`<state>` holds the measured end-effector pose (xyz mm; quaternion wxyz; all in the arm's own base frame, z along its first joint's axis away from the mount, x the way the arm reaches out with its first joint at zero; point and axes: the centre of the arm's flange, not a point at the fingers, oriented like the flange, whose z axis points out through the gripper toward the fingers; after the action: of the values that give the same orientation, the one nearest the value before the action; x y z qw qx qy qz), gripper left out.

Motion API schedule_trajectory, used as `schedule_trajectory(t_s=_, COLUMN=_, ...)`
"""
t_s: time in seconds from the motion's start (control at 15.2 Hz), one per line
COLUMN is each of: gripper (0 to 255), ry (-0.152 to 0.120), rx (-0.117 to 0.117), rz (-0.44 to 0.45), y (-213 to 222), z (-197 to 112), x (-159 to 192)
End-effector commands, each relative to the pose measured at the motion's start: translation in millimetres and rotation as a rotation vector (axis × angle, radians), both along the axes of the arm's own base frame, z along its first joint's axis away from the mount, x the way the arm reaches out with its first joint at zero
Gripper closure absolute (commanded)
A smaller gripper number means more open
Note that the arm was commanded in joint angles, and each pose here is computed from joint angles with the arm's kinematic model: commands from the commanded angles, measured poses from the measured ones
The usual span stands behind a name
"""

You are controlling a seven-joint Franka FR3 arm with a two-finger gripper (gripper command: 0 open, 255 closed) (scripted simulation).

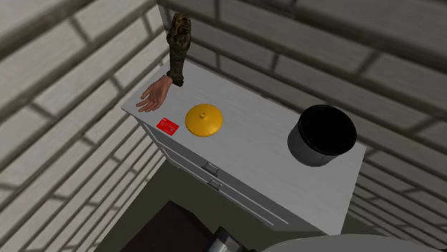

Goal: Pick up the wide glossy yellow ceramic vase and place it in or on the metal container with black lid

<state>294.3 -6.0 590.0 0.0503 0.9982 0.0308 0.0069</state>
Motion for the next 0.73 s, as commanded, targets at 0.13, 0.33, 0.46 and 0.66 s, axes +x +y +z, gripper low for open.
schedule_trajectory(t_s=0.13, gripper=0, ry=-0.001, rx=0.003, rz=-0.004, y=17.6, z=-16.1, x=10.5)
schedule_trajectory(t_s=0.33, gripper=0, ry=-0.002, rx=0.007, rz=-0.01, y=44.0, z=-40.1, x=26.4)
schedule_trajectory(t_s=0.46, gripper=0, ry=-0.003, rx=0.009, rz=-0.014, y=61.7, z=-56.1, x=37.1)
schedule_trajectory(t_s=0.66, gripper=0, ry=-0.004, rx=0.013, rz=-0.02, y=88.1, z=-79.9, x=53.3)
